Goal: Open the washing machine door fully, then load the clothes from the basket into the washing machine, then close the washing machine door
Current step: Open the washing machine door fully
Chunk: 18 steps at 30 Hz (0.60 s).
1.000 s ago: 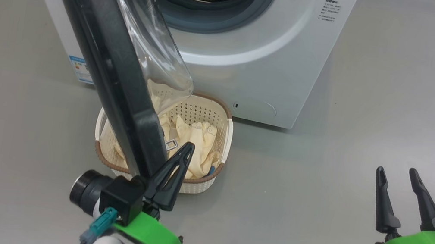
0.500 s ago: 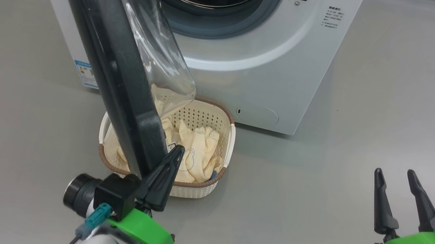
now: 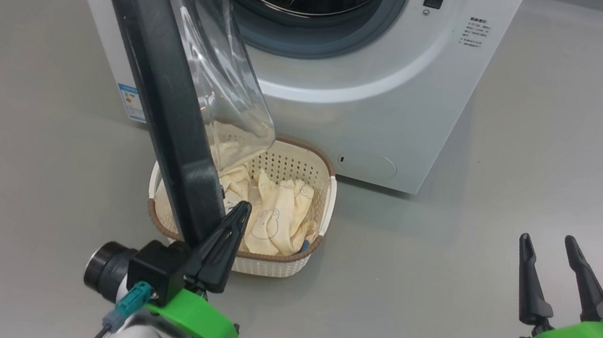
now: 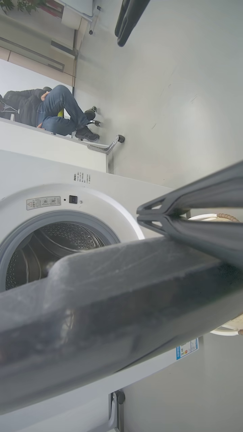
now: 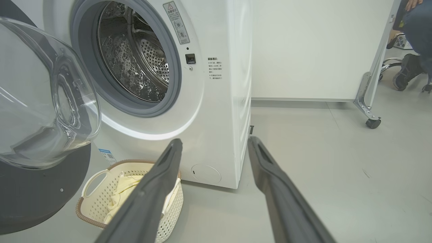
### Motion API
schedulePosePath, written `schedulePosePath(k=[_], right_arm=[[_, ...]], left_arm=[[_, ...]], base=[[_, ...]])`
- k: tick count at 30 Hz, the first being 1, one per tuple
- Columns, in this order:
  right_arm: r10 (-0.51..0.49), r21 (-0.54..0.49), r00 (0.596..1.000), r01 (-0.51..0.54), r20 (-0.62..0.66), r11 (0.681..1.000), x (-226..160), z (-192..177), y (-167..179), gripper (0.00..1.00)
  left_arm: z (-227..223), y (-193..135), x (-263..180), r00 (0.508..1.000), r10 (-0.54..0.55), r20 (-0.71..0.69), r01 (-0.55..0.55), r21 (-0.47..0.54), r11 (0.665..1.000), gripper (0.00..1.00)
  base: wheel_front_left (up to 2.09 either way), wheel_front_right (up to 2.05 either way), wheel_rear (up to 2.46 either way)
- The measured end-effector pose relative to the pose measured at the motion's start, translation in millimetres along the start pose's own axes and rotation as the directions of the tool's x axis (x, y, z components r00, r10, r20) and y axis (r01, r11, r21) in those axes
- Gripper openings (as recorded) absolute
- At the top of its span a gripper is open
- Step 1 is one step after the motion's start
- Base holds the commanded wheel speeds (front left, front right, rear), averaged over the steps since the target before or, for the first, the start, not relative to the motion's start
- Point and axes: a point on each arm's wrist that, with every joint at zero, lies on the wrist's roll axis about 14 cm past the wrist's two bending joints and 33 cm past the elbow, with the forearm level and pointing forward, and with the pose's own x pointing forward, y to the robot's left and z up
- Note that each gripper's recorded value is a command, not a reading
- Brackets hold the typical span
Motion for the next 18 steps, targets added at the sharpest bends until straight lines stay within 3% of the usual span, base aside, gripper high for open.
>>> schedulePosePath(k=[18], right_arm=[[0.049, 0.009, 0.999, -0.048, -0.015, 0.999, 12, -6, 15, 1.0]], left_arm=[[4, 29, -22, 0.993, 0.116, -0.005, -0.116, 0.034, 0.993, 0.0]], base=[[0.0, 0.0, 0.0]])
